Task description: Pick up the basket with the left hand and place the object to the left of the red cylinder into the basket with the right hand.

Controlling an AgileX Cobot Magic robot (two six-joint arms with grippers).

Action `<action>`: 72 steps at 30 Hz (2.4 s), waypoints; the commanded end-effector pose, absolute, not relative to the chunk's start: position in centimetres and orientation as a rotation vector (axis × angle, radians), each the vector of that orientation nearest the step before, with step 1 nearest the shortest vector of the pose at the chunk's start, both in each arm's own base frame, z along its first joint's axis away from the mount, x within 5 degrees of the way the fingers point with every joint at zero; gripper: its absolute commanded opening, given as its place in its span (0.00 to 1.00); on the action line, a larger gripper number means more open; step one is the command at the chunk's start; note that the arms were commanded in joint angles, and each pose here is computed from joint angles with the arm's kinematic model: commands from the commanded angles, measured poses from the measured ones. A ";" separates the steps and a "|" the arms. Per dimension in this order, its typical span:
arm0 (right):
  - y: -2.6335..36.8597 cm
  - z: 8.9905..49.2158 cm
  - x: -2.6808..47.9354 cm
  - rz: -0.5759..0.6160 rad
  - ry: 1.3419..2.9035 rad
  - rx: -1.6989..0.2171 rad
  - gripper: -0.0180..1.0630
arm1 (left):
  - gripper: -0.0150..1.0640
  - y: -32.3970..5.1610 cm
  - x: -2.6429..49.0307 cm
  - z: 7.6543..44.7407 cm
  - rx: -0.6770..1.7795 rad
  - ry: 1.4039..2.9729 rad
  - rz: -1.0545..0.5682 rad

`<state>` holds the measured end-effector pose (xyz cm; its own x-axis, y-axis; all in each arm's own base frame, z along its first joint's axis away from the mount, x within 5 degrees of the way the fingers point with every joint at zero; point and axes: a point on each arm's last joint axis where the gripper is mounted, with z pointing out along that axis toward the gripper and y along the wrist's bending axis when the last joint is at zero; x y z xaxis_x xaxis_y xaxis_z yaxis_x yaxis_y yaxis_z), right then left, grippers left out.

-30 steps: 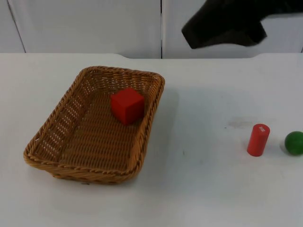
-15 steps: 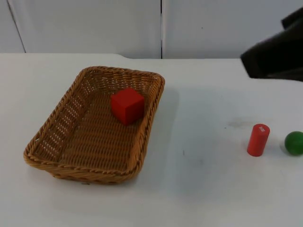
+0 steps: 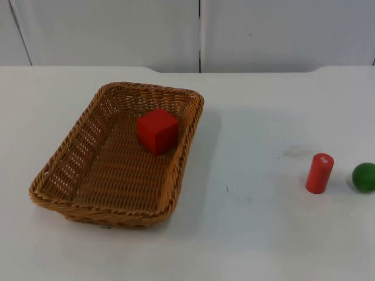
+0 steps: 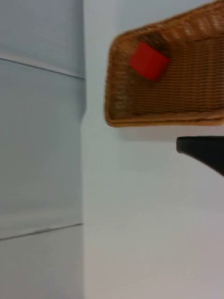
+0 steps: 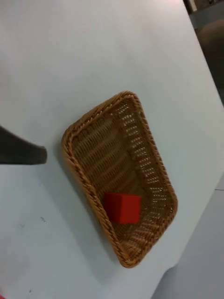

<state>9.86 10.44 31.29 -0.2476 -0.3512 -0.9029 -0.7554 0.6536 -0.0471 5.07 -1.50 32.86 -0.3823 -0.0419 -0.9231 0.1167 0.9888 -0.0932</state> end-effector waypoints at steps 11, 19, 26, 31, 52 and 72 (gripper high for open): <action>7.2 31.6 6.3 0.529 1.779 -0.863 0.73 | 0.79 -0.6 2.5 29.3 -0.079 1.900 -0.094; 5.8 32.2 5.0 0.540 1.711 -0.840 0.73 | 0.79 0.0 0.8 28.9 -0.156 1.820 -0.047; 4.9 32.0 4.1 0.537 1.715 -0.850 0.73 | 0.79 0.2 0.5 29.0 -0.170 1.839 -0.022; 4.4 31.8 3.6 0.542 1.730 -0.852 0.73 | 0.79 0.4 0.1 29.1 -0.179 1.864 0.017; 1.0 31.2 0.4 0.561 1.685 -0.790 0.73 | 0.79 0.1 -0.5 27.5 -0.035 2.061 0.062; -0.5 29.3 -1.0 0.539 1.837 -0.818 0.73 | 0.79 0.1 -0.5 27.5 0.010 2.061 0.039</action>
<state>-0.97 -0.38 29.41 -0.2588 -0.2835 -0.9234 -0.7403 0.6723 0.0011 -0.47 0.14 27.67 -0.4692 0.0239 -0.8828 -0.0232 0.9990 0.0394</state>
